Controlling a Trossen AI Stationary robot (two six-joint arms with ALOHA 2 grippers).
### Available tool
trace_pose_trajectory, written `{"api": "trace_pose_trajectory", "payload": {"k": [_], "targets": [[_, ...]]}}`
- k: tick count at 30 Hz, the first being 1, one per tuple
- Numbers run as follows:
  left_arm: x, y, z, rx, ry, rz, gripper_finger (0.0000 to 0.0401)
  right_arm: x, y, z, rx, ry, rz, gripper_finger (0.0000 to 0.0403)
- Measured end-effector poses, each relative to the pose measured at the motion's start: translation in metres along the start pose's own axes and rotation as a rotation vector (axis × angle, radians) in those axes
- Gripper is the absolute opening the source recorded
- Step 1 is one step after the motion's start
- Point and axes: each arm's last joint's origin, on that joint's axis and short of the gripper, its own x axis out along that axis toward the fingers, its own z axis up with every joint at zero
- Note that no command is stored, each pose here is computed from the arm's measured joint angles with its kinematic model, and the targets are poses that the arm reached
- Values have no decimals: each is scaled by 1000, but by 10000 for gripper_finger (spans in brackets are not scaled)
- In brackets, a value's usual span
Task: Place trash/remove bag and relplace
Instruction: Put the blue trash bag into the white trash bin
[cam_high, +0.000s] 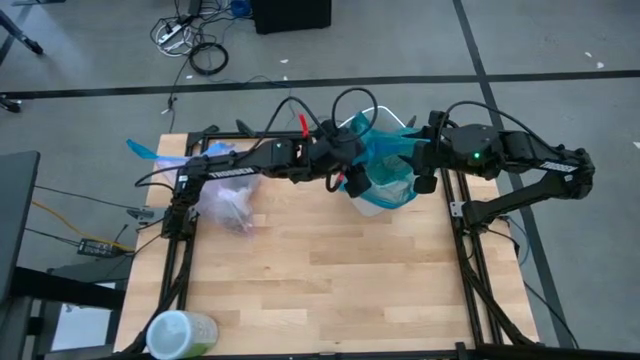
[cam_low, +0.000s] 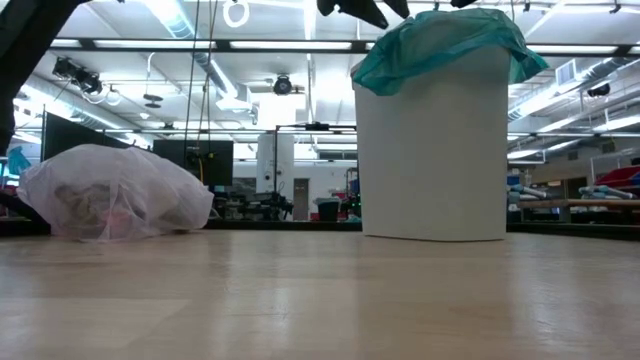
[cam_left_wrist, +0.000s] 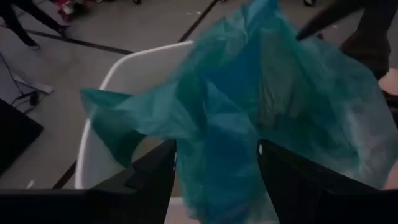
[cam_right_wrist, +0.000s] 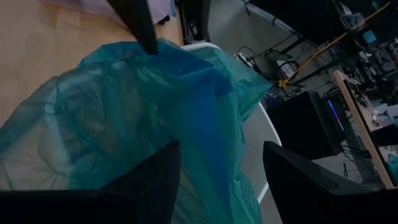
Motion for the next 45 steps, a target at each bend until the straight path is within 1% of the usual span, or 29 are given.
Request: {"api": "trace_pose_trajectory", "payload": {"k": [4, 6, 9, 14, 17, 21, 23, 28, 31, 34, 36, 39, 45], "targets": [[1, 2, 1, -9, -9, 5, 234, 0, 0, 0, 0, -1, 0, 215], [2, 3, 1, -14, -4, -29, 234, 0, 0, 0, 0, 0, 1, 215], [4, 1, 1, -21, 7, -116, 234, 0, 0, 0, 0, -1, 0, 215], [5, 1, 0, -19, 12, -126, 234, 1, -1, -1, 5, 8, -7, 209], [6, 3, 1, -22, 12, -119, 234, 5, -3, -4, 43, 38, -11, 186], [7, 6, 1, -26, 11, -110, 234, 12, -3, -10, 52, 67, 86, 142], [7, 5, 1, -25, 11, -110, 234, 14, -3, -10, 43, 66, 116, 125], [7, 5, 1, -17, 11, -111, 234, 18, -7, -12, 55, 80, 97, 102], [7, 5, 1, 6, 11, -110, 232, 19, -10, -14, 65, 93, 83, 78], [7, 6, 1, 6, 10, -109, 215, 21, -13, -16, 73, 104, 72, 28], [8, 7, 1, 5, 11, -108, 195, 21, -14, -17, 66, 107, 71, 8], [9, 8, 1, 4, 12, -117, 158, 22, -14, -17, 65, 102, 84, 11], [8, 7, 1, 29, 12, -131, 75, 22, -14, -17, 49, 100, 86, 1]]}}
